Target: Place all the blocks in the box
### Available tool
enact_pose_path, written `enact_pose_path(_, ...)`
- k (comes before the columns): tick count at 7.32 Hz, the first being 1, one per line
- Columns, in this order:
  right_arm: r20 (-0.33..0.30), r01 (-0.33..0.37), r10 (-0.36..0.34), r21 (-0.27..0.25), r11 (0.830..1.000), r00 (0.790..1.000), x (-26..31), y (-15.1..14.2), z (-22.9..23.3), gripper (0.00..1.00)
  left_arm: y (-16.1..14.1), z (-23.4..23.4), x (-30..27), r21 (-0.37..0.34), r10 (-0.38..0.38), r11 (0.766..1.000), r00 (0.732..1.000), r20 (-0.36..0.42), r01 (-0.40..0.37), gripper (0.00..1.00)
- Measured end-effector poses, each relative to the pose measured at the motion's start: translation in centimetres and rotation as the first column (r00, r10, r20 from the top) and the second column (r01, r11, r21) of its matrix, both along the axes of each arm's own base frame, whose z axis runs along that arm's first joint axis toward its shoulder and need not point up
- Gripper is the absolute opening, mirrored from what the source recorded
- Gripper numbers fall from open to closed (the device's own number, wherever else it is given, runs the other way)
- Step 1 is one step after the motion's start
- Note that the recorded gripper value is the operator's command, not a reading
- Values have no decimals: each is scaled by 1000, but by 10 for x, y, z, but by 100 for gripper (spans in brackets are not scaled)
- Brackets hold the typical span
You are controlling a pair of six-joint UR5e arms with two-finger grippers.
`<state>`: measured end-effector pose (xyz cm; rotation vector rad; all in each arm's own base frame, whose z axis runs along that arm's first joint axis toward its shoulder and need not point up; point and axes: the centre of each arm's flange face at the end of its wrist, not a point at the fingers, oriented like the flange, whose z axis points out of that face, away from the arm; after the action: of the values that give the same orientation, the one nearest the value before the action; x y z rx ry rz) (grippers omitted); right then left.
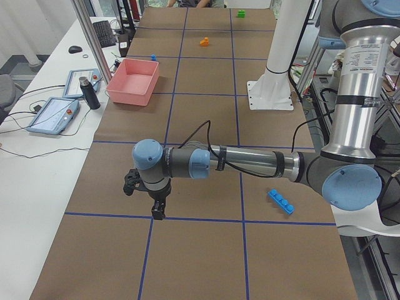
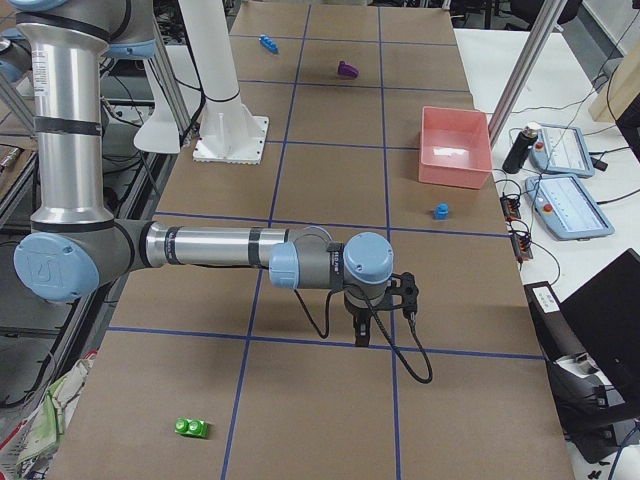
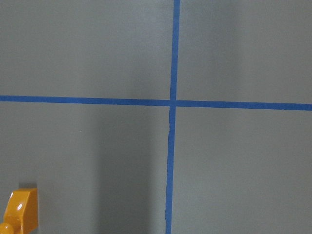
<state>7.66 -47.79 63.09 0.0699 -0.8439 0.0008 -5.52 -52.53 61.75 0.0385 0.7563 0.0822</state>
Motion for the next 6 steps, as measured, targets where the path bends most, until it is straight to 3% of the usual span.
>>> enact_pose_path(3,20,3,-5,75,997,1000,-12,-15,-51,100,-27,-32,17,113,22,993,1000,2,-22,100)
enact_pose_path(6,60,19,-22,47,999,998,-79,-29,-83,100,-20,0,23,176,20,984,1000,-6,-19,100)
